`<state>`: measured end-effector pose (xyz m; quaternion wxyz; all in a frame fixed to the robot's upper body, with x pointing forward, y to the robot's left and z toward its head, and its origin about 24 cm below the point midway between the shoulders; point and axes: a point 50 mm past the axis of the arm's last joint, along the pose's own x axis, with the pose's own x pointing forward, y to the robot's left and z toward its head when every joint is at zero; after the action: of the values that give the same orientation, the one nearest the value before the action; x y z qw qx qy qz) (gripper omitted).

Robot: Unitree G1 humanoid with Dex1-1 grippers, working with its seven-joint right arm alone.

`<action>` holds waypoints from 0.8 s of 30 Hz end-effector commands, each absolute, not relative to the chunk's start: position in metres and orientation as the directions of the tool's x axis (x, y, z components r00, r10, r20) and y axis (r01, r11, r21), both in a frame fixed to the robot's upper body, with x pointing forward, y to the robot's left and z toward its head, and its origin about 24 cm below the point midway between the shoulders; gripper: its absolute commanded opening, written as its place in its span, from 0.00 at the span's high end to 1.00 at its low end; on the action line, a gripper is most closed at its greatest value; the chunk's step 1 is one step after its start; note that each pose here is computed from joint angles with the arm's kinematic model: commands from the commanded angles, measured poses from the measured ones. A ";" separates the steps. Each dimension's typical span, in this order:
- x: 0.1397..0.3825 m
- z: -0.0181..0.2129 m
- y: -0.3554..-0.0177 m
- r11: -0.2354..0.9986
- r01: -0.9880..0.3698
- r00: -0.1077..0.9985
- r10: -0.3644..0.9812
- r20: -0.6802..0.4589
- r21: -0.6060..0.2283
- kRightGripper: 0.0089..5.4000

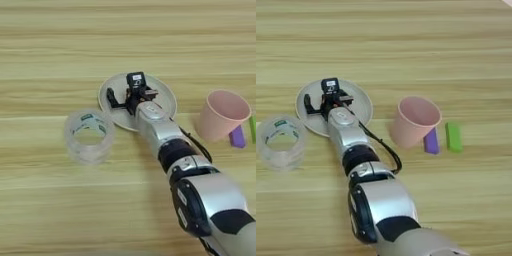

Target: Move the objects on the table

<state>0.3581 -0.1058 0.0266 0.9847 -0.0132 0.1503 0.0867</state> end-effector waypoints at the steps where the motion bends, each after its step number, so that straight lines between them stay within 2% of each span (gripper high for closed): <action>1: 0.373 0.072 -0.099 0.981 -0.190 0.972 0.185 -0.143 -0.028 0.00; 6: 0.368 0.082 -0.099 0.981 -0.192 0.977 0.188 -0.103 -0.029 0.00; 9: 0.360 0.097 -0.098 0.979 -0.200 0.979 0.198 -0.054 -0.035 0.00; 12: 0.346 0.107 -0.097 0.974 -0.224 0.975 0.223 -0.019 -0.035 0.00; 21: 0.287 0.113 -0.106 0.951 -0.309 0.951 0.308 -0.028 -0.026 0.00; 24: 0.276 0.120 -0.113 0.949 -0.313 0.950 0.313 -0.020 -0.039 0.00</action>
<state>0.2783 -0.1141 0.0373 0.9777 -0.0037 0.1706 0.1221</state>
